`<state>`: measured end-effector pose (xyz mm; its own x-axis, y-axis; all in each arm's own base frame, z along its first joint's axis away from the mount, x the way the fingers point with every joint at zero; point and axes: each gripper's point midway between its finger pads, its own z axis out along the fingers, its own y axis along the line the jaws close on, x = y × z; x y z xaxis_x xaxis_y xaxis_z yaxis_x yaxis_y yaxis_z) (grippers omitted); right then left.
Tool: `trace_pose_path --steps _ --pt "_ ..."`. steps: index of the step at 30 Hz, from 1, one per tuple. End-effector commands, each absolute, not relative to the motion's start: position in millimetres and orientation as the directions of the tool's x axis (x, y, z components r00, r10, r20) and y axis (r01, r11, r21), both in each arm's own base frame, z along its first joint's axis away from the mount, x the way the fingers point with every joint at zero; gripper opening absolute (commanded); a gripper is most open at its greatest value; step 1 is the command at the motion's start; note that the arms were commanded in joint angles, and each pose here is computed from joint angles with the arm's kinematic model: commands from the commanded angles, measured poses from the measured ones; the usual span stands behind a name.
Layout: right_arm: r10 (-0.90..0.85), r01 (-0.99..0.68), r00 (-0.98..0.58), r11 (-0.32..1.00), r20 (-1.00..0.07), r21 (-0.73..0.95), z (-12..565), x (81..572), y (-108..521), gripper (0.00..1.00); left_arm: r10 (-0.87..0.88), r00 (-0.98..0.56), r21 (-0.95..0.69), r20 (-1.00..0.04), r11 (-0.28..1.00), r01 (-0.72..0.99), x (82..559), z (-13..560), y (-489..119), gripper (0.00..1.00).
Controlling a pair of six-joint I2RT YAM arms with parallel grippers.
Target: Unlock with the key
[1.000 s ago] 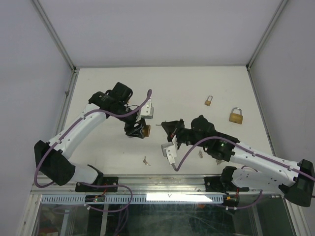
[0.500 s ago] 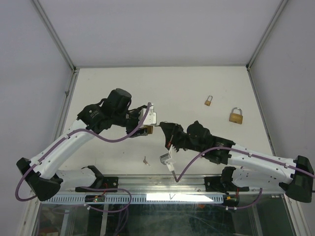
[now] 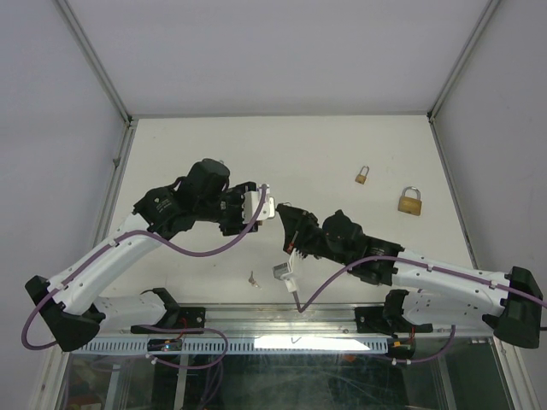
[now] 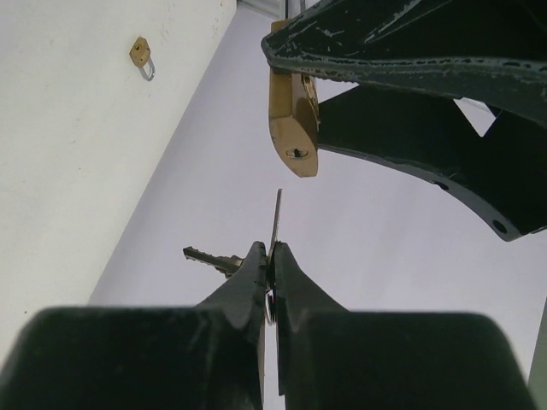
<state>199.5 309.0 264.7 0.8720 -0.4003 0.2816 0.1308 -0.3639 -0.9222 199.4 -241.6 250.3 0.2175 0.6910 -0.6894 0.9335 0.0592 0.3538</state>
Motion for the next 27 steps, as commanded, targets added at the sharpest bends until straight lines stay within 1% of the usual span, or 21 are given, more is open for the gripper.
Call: trace_pose_path --steps 1,7,18,27 --pt "-0.441 0.2 0.836 -0.31 0.327 -0.93 302 203 308 0.0 0.661 0.269 0.467 -0.701 0.14 0.873 220 283 -250 0.0" --pt "-0.439 0.226 0.834 -0.281 0.334 -0.933 310 198 316 0.0 0.671 0.255 0.46 -0.696 0.144 0.876 216 282 -259 0.0" --pt "-0.424 0.212 0.838 -0.326 0.343 -0.921 294 196 315 0.0 0.665 0.22 0.432 -0.713 0.17 0.886 214 282 -264 0.0" --pt "-0.423 0.206 0.837 -0.341 0.346 -0.917 289 197 315 0.0 0.65 0.246 0.44 -0.719 0.152 0.885 210 286 -268 0.0"
